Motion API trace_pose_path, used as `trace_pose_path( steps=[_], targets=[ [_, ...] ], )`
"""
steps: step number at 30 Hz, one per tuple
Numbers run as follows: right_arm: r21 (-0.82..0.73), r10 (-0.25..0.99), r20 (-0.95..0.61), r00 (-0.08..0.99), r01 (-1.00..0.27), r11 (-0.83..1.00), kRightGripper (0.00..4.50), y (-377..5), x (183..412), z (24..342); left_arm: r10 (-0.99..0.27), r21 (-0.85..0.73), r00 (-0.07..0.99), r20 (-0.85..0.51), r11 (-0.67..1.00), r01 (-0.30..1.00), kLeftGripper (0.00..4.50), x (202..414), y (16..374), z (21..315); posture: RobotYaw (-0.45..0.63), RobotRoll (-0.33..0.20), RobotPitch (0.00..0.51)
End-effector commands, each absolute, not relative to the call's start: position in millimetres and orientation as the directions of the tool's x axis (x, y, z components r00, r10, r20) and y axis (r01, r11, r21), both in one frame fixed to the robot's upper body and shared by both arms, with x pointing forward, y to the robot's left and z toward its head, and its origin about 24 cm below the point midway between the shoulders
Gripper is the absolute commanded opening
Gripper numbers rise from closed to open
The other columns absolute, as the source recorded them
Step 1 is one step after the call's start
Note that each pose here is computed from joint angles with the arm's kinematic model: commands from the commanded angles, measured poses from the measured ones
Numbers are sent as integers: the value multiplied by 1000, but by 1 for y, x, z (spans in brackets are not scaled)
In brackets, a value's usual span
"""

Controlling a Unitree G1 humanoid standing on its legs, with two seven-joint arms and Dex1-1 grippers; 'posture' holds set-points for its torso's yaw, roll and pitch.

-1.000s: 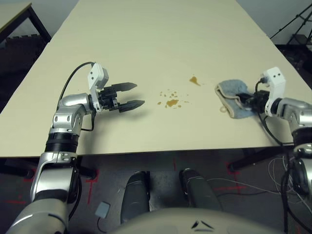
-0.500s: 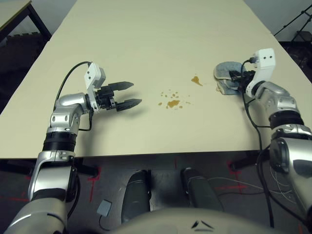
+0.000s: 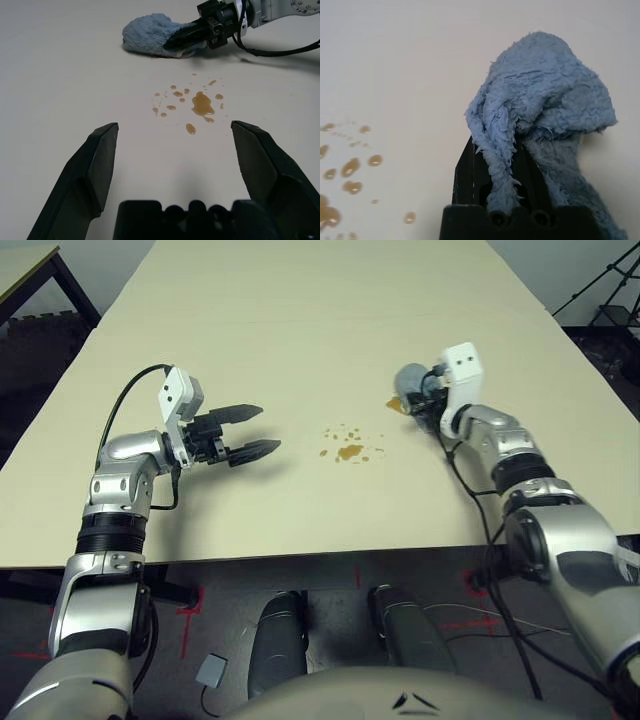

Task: Wipe the water off the table with a rag.

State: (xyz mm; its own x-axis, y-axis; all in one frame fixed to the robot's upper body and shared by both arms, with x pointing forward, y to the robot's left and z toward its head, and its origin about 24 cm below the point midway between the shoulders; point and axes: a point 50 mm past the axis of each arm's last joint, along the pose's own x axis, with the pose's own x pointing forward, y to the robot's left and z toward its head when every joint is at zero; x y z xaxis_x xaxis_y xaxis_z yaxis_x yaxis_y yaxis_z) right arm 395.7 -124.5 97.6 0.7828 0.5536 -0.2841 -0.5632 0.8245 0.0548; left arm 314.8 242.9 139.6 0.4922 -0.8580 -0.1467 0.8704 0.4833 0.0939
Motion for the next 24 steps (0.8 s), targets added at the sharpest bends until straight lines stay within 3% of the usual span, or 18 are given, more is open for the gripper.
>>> trace_pose_path(
  steps=[1, 8, 18, 24],
  targets=[
    [109, 632, -354, 689, -641, 760, 7, -99, 386, 79, -859, 101, 492, -143, 482, 871, 4500, 313, 243, 142, -175, 0, 122],
    [106, 637, -352, 686, -647, 755, 6, -96, 386, 80, -861, 94, 487, -147, 478, 873, 4500, 312, 241, 141, -173, 0, 125],
    [-162, 410, -397, 822, -502, 850, 0, -179, 397, 100, -867, 90, 477, -146, 469, 879, 4500, 317, 236, 140, -179, 0, 128],
    [-219, 300, -382, 874, -401, 889, 0, -226, 395, 116, -875, 92, 462, -141, 453, 887, 4500, 323, 231, 141, -229, 0, 117]
  ],
)
